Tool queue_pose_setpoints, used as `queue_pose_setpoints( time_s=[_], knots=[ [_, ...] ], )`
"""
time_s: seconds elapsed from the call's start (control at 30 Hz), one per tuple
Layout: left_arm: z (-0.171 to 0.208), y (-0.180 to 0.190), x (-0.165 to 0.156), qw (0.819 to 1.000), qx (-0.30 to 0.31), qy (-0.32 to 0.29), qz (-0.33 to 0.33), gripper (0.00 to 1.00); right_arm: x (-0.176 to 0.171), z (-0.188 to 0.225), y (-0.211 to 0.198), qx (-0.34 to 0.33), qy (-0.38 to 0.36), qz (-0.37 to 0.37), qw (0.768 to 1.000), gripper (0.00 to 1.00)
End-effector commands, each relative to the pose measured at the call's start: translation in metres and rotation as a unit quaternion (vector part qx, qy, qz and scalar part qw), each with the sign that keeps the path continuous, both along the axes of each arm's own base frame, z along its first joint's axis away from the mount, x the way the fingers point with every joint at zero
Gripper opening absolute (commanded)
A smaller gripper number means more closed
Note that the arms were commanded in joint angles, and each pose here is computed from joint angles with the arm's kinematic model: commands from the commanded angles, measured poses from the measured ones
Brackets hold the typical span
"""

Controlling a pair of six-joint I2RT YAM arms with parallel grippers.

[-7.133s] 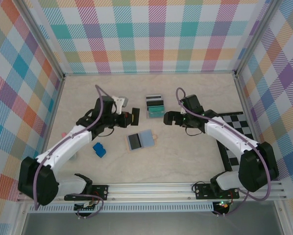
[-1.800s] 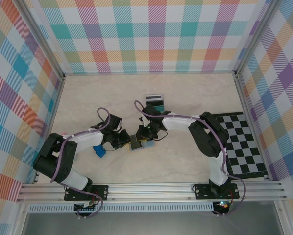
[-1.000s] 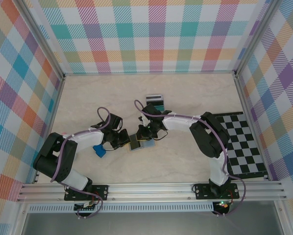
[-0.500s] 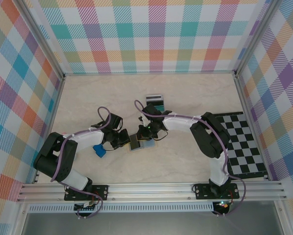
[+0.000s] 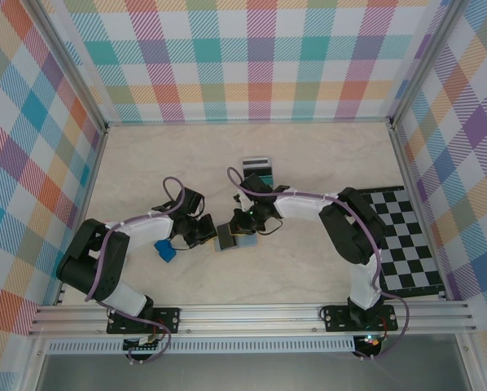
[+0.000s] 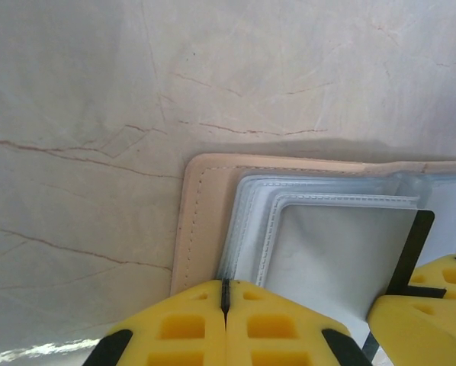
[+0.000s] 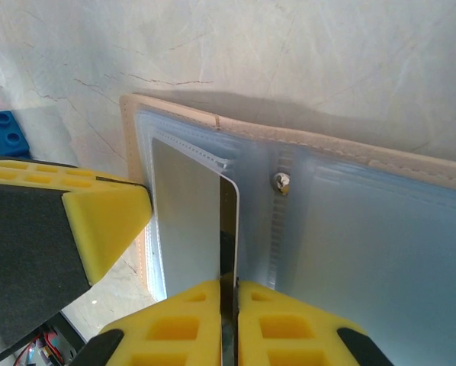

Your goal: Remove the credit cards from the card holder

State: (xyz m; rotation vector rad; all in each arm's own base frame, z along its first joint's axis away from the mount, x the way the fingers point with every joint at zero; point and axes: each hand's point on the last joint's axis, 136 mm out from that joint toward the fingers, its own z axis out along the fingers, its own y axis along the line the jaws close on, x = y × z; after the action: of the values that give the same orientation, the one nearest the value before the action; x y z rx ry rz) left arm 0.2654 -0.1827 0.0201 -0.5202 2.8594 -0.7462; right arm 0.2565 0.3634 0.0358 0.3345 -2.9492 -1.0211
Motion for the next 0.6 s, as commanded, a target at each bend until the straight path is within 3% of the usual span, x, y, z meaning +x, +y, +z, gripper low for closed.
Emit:
queue_pose_setpoints(
  time_s=[0.0, 0.23, 0.43, 0.57],
  knots=[
    [-0.027, 0.023, -0.018, 0.997, 0.056, 0.050, 0.010, 0.04, -0.008, -0.001, -0.006, 0.000, 0.018, 0.000, 1.000, 0.12],
    [-0.022, 0.020, -0.016, 0.998, 0.046, 0.045, 0.008, 0.03, -0.007, -0.001, -0.009, 0.001, 0.020, -0.004, 1.000, 0.11],
    [0.017, -0.004, 0.003, 0.999, -0.027, -0.017, -0.008, 0.06, -0.009, -0.002, -0.002, 0.017, 0.031, 0.004, 0.999, 0.11],
    [0.025, -0.010, 0.007, 0.999, -0.040, -0.027, -0.014, 0.05, -0.009, -0.003, 0.001, 0.023, 0.037, 0.007, 0.999, 0.12]
  ],
)
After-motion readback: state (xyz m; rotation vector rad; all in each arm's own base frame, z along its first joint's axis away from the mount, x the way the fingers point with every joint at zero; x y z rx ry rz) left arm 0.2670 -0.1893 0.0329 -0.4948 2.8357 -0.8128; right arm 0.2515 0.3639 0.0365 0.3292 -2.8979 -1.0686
